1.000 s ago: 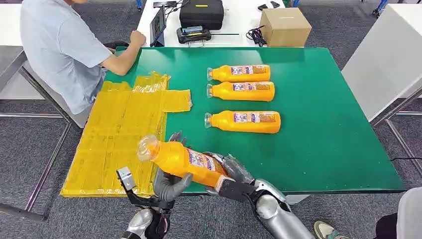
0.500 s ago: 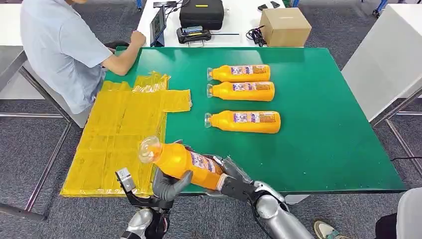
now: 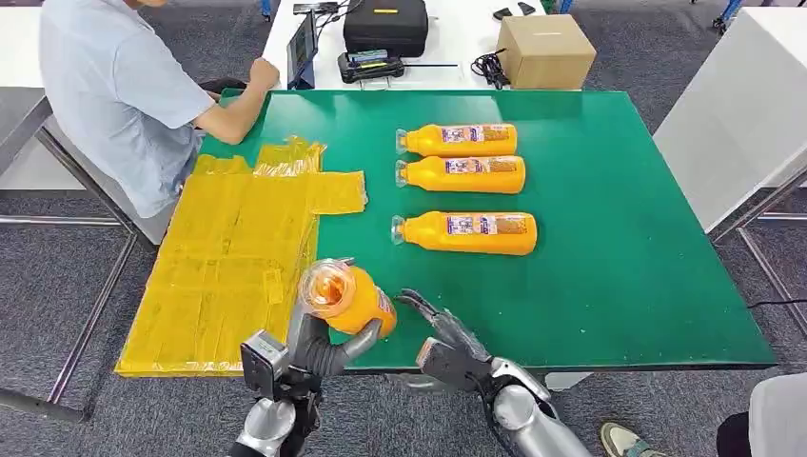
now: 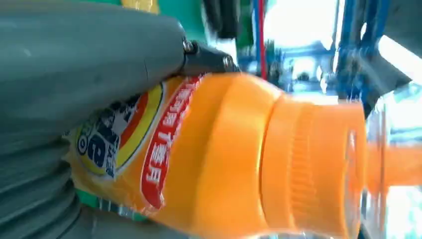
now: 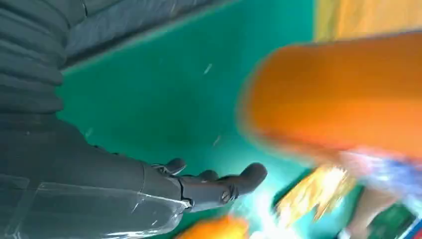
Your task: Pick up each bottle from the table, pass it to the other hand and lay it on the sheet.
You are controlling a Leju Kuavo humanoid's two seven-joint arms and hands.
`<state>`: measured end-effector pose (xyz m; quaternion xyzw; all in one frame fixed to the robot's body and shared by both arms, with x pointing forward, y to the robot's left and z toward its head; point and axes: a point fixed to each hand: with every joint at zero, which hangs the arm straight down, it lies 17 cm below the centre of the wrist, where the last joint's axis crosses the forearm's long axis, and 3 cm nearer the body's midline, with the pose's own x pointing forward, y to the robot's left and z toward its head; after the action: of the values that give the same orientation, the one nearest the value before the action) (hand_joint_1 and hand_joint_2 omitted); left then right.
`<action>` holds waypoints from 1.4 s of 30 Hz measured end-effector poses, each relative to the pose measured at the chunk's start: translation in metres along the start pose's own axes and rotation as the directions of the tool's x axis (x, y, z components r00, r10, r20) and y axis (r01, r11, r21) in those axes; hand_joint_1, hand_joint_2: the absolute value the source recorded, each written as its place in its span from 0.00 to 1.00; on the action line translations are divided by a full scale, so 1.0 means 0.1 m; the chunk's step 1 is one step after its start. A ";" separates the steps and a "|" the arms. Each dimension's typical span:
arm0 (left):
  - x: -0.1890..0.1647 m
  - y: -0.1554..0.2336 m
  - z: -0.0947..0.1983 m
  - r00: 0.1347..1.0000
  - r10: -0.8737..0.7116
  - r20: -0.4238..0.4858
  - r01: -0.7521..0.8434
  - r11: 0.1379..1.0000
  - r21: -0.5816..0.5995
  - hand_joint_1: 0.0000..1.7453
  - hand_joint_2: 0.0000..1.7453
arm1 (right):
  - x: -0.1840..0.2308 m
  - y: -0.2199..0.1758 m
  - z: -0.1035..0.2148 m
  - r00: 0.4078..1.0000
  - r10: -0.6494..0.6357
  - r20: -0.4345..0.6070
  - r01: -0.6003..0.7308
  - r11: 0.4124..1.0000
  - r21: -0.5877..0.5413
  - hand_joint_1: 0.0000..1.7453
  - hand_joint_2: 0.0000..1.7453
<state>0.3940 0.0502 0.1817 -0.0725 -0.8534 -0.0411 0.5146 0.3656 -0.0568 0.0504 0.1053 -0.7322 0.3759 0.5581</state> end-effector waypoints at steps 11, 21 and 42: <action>0.61 0.52 -0.27 0.761 -0.634 0.138 0.602 0.769 0.213 1.00 1.00 | 0.11 -0.89 -0.09 0.997 0.063 -0.045 -0.074 0.946 -0.317 0.00 1.00; -0.05 0.87 -0.50 0.345 -0.937 0.055 0.932 0.349 0.102 1.00 1.00 | 0.14 -1.02 -0.07 0.999 0.034 -0.010 -0.036 0.938 -0.346 0.00 1.00; -1.53 1.45 -0.28 0.130 -0.990 -0.051 0.909 0.140 -0.393 0.81 1.00 | 0.17 -1.02 -0.05 1.000 -0.004 0.024 0.012 0.941 -0.338 0.00 1.00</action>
<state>0.5132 0.1762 0.0587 0.4312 -0.5945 -0.4862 0.4735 0.4220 -0.1201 0.1105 0.0153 -0.7918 0.2411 0.5610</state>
